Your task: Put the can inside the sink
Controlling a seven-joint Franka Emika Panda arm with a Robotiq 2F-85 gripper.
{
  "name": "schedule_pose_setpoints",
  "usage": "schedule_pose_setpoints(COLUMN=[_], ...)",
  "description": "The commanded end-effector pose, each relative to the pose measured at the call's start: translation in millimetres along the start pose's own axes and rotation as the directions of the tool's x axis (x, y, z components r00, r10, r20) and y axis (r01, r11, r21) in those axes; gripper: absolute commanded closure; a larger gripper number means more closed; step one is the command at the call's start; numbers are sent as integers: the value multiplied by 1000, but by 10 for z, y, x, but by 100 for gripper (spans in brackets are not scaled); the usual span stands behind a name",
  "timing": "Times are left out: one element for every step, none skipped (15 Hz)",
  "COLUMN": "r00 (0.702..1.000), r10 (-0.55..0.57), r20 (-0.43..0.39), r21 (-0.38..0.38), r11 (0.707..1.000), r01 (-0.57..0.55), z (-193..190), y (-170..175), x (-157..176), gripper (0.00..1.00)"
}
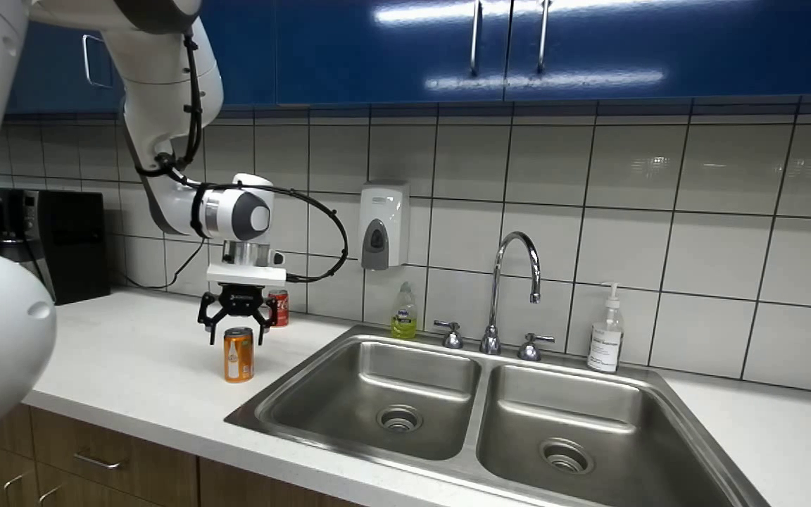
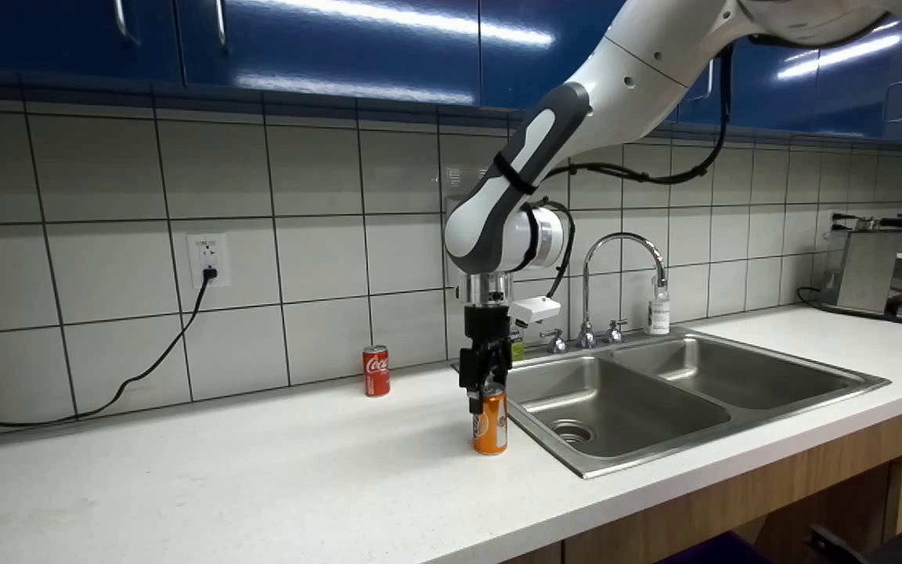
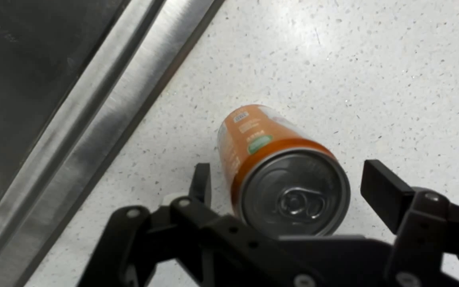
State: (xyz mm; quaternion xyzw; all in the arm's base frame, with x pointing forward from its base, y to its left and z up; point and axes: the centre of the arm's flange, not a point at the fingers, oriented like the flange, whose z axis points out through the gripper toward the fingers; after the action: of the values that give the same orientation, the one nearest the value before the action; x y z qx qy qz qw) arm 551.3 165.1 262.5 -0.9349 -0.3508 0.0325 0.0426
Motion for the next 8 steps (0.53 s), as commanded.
schedule_pose_setpoints(r00=[1000,1000,1000,1000,1000,1000,1000,1000], r10=[-16,-18,-16,-15,-14,-13,-11,-8], r20=[-4,-3,-2,-4,-5,-4,-4,-3], r21=[-7,-7,-7,-7,-8,-7,-8,-10], r11=[1000,1000,1000,1000,1000,1000,1000,1000], r01=[16,17,16,15,14,13,11,8], z=[-8,-5,-1,-5,-9,-3,1,-19], y=[67,73,79,85,90,93,98,99], x=[46,46,47,51,55,57,59,58], gripper=[35,42,50,58,61,61,61,61])
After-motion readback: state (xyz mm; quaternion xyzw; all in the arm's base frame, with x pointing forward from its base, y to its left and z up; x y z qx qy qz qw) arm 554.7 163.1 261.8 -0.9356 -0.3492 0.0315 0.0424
